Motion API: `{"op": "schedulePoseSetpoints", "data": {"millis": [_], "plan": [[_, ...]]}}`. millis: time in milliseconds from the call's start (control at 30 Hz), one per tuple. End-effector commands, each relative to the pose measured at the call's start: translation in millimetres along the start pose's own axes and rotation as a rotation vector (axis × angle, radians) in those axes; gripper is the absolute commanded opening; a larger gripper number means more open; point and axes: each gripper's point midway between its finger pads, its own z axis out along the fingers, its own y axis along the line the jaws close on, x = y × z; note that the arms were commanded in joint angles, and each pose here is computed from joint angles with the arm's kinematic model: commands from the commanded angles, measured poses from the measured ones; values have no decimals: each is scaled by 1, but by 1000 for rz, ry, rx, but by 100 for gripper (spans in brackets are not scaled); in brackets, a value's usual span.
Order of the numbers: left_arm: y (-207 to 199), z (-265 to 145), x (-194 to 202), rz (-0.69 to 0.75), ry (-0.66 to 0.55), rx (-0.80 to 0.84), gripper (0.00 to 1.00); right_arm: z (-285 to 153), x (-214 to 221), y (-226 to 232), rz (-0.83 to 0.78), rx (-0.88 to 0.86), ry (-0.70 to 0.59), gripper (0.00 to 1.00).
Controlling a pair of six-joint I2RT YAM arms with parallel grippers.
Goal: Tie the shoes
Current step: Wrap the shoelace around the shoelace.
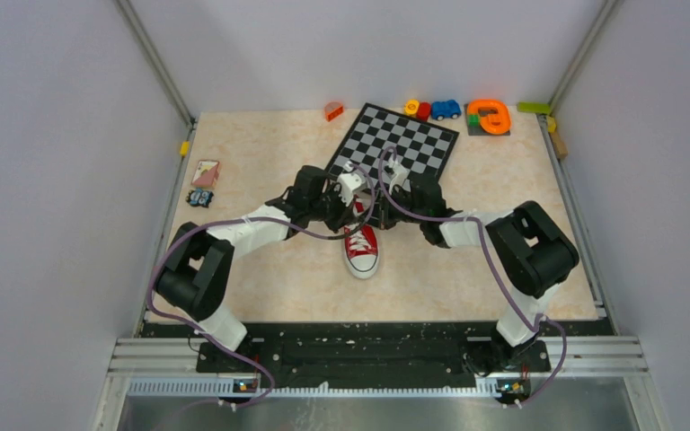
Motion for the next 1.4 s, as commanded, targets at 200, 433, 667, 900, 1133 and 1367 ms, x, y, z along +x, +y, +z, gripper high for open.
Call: {"op": "schedulePoseSetpoints", "data": {"millis": [200, 433, 667, 900, 1133, 1367], "plan": [[-5, 5, -4, -181, -21, 136, 0, -6, -25, 32, -75, -91, -88, 0], [-5, 10, 0, -271, -25, 159, 0, -8, -27, 39, -66, -127, -104, 0], [-5, 12, 4, -379, -6, 188, 0, -5, -29, 39, -60, -127, -111, 0], [1, 14, 6, -463, 5, 208, 0, -3, -28, 43, -51, -156, -109, 0], [7, 21, 12, -544, 19, 264, 0, 3, -26, 46, -43, -174, -98, 0], [14, 23, 17, -592, 27, 262, 0, 6, -26, 39, -20, -143, -93, 15]]}}
